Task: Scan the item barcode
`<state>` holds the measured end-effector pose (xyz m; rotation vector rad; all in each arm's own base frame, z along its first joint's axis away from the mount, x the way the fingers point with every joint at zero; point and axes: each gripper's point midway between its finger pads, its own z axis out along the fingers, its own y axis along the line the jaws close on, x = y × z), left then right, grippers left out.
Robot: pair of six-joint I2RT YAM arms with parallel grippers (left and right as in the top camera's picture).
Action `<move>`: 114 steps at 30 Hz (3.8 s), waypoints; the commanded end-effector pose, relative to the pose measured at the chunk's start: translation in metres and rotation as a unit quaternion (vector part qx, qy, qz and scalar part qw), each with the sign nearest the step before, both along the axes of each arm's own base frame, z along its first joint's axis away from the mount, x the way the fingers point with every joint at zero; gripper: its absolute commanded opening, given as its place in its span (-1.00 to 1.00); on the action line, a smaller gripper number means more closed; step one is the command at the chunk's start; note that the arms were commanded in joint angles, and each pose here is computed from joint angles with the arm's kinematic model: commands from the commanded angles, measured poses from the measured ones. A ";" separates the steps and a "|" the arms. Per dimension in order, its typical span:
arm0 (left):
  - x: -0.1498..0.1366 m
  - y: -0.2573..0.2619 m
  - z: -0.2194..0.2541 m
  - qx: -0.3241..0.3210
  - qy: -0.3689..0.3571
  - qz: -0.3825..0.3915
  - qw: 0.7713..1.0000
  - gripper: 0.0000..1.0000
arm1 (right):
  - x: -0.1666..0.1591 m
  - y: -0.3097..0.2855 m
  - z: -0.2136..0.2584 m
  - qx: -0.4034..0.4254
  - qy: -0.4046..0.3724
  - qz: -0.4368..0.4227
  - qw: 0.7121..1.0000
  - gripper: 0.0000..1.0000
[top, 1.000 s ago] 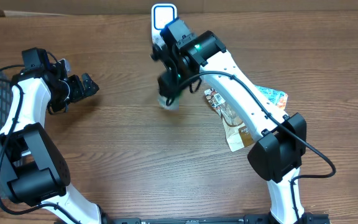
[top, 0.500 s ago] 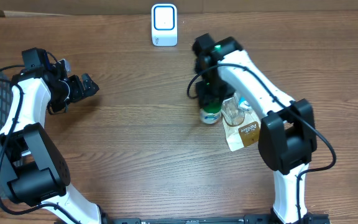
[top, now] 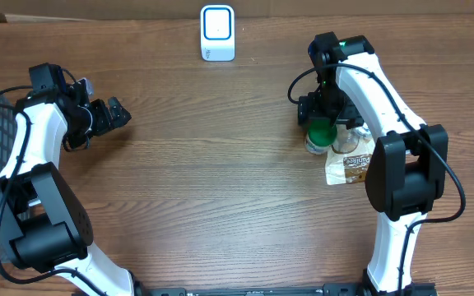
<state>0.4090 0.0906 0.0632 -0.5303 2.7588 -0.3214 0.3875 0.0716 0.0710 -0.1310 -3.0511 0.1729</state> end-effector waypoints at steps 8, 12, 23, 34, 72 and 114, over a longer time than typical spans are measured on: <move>0.007 -0.003 0.005 0.000 -0.012 -0.017 1.000 0.99 | 0.007 0.013 0.079 0.017 -0.064 0.005 0.998 0.99; 0.007 -0.003 0.005 0.000 -0.012 -0.017 1.000 0.99 | -0.007 0.023 0.146 0.034 -0.124 0.020 0.991 1.00; 0.007 -0.003 0.005 0.000 -0.012 -0.017 1.000 0.99 | -0.103 0.064 0.295 0.205 -0.284 0.085 0.933 1.00; 0.007 -0.003 0.005 0.000 -0.012 -0.017 1.000 0.99 | -0.141 0.049 0.336 0.224 -0.350 0.093 0.905 1.00; 0.007 -0.003 0.005 0.000 -0.012 -0.017 1.000 0.99 | -0.144 -0.022 0.174 0.160 -0.767 0.110 0.612 1.00; 0.008 -0.004 0.006 0.001 -0.014 -0.019 1.000 0.99 | -0.148 -0.022 0.104 0.169 -0.720 0.098 0.666 1.00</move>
